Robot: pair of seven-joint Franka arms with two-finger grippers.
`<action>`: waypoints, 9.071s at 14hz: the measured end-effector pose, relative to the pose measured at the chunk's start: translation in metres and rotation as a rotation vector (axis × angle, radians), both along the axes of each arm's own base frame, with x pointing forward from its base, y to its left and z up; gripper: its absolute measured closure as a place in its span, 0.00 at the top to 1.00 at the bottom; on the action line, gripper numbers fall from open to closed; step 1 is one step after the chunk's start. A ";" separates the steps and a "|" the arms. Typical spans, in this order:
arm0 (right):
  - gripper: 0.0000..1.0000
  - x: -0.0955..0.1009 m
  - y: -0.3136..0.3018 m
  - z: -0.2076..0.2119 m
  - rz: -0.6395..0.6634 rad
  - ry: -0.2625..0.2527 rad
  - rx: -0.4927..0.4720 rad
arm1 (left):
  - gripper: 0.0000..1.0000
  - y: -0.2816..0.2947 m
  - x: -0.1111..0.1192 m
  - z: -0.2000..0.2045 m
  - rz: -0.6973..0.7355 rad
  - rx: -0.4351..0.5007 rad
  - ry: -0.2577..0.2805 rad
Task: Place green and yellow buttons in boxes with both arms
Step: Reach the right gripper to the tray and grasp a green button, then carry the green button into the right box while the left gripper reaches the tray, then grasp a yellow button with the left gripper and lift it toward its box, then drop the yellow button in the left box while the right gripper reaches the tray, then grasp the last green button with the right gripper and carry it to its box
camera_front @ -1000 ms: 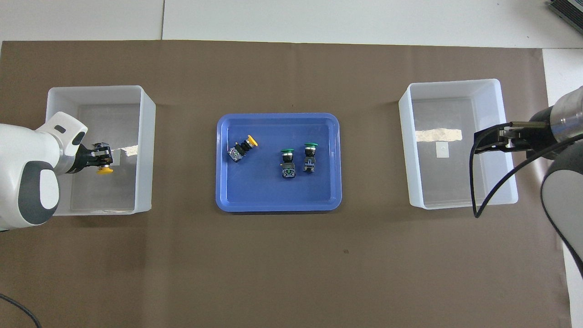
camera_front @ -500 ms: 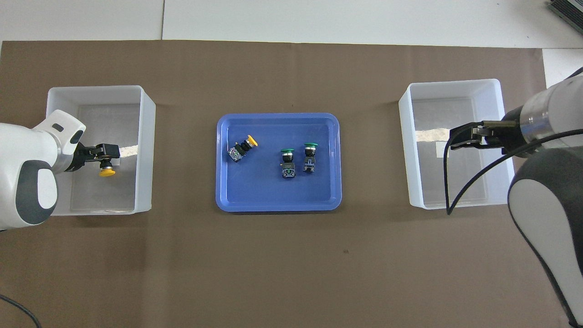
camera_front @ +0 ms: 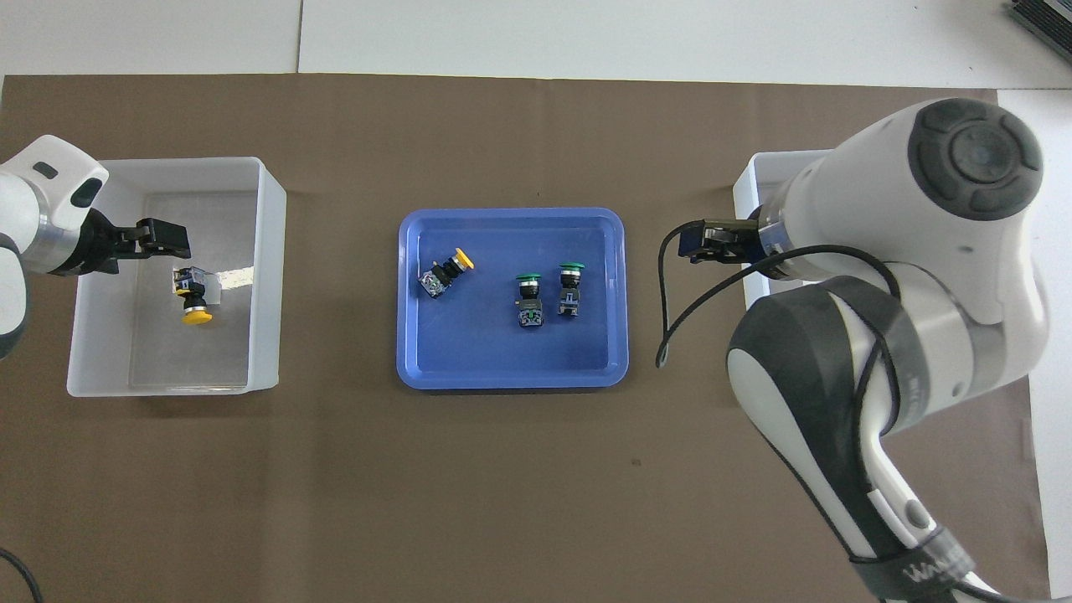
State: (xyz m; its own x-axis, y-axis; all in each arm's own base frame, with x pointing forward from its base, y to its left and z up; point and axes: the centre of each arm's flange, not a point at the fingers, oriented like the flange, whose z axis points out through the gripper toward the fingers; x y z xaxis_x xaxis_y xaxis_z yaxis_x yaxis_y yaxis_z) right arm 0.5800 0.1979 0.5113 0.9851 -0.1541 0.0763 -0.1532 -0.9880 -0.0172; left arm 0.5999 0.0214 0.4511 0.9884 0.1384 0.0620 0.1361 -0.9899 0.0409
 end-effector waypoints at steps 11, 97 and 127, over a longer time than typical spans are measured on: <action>1.00 -0.008 0.131 -0.158 0.021 -0.014 0.033 | 1.00 -0.057 -0.026 0.115 -0.040 0.007 0.031; 1.00 0.045 -0.017 -0.053 0.066 -0.124 0.048 | 0.42 -0.073 -0.006 0.059 -0.072 -0.071 0.074; 0.33 0.004 0.170 -0.181 0.124 -0.211 -0.107 | 1.00 -0.092 -0.042 0.082 -0.319 0.094 0.050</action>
State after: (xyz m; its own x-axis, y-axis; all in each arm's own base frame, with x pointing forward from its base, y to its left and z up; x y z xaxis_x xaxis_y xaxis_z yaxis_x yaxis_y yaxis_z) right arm 0.5843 0.3677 0.3305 0.9565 -0.0130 0.2915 -0.0347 -0.9970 0.0694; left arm 0.5579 -0.0701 0.5331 0.9831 -0.1828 0.0097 -0.1821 -0.9819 -0.0511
